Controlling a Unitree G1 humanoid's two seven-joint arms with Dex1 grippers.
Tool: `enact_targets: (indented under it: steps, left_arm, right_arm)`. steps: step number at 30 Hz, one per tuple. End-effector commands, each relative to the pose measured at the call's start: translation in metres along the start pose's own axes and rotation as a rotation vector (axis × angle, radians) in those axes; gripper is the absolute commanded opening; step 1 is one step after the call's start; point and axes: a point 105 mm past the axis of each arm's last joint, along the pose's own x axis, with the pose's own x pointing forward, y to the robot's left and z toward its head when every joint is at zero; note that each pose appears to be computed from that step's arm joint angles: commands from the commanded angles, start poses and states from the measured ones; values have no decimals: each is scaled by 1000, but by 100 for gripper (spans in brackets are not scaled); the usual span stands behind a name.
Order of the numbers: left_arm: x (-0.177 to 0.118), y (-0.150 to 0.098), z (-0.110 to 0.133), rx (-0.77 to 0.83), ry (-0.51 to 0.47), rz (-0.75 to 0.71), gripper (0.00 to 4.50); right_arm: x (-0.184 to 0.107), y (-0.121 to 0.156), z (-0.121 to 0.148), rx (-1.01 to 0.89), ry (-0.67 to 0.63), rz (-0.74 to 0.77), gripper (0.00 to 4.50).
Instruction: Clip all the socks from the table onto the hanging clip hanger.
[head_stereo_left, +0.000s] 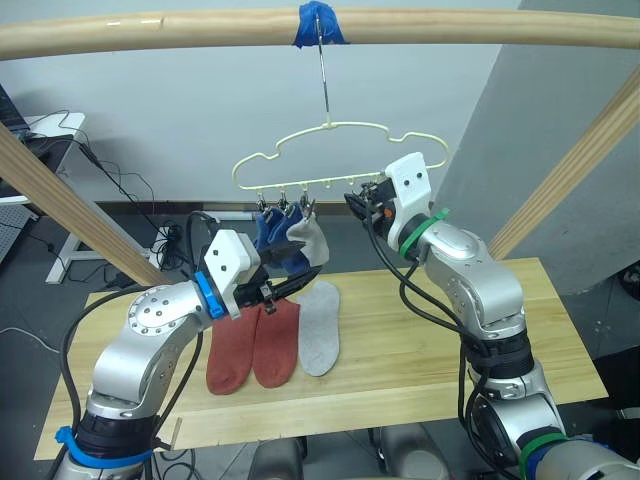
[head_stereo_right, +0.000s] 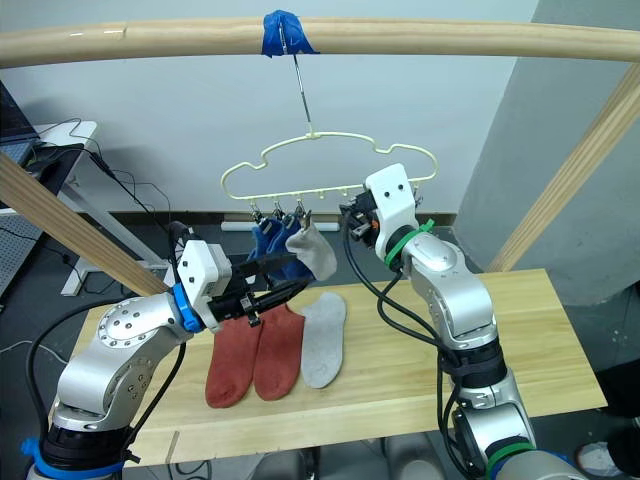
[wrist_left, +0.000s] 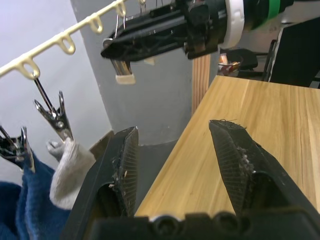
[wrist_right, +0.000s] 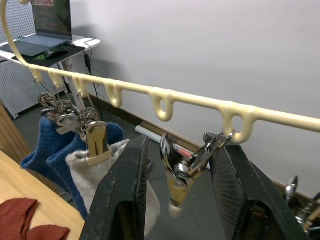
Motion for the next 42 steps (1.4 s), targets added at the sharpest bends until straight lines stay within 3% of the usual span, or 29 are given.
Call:
enact_targets:
  steps: [1,4,7,14,18,22,26,31,36,42]
  left_arm:
    - [2,-5,6,8,-28,3,248]
    - [3,-4,2,-13,-29,47,248]
    - [4,-4,-3,-33,-29,105,248]
    - [7,-14,-32,-86,25,255,248]
    - [14,-22,-64,-98,122,374,324]
    - [24,-17,-99,-155,206,513,442]
    - [41,-13,-124,-236,254,550,446]
    - [65,-17,-145,-289,319,479,446]
    - [72,-12,-166,-321,422,515,446]
    - [75,-14,-178,-335,479,515,446]
  right_arm:
    - [1,2,16,5,-57,1,143]
    - [1,3,16,14,-59,2,54]
    - [1,3,16,16,-59,4,2]
    - [1,2,15,17,-57,5,2]
    - [1,3,15,17,-55,9,0]
    - [0,4,15,17,-50,17,0]
    - [-1,3,15,13,-39,22,0]
    - [-2,5,15,8,-29,34,0]
    - [-3,6,15,6,-24,38,0]
    - [-3,7,15,9,-22,39,0]
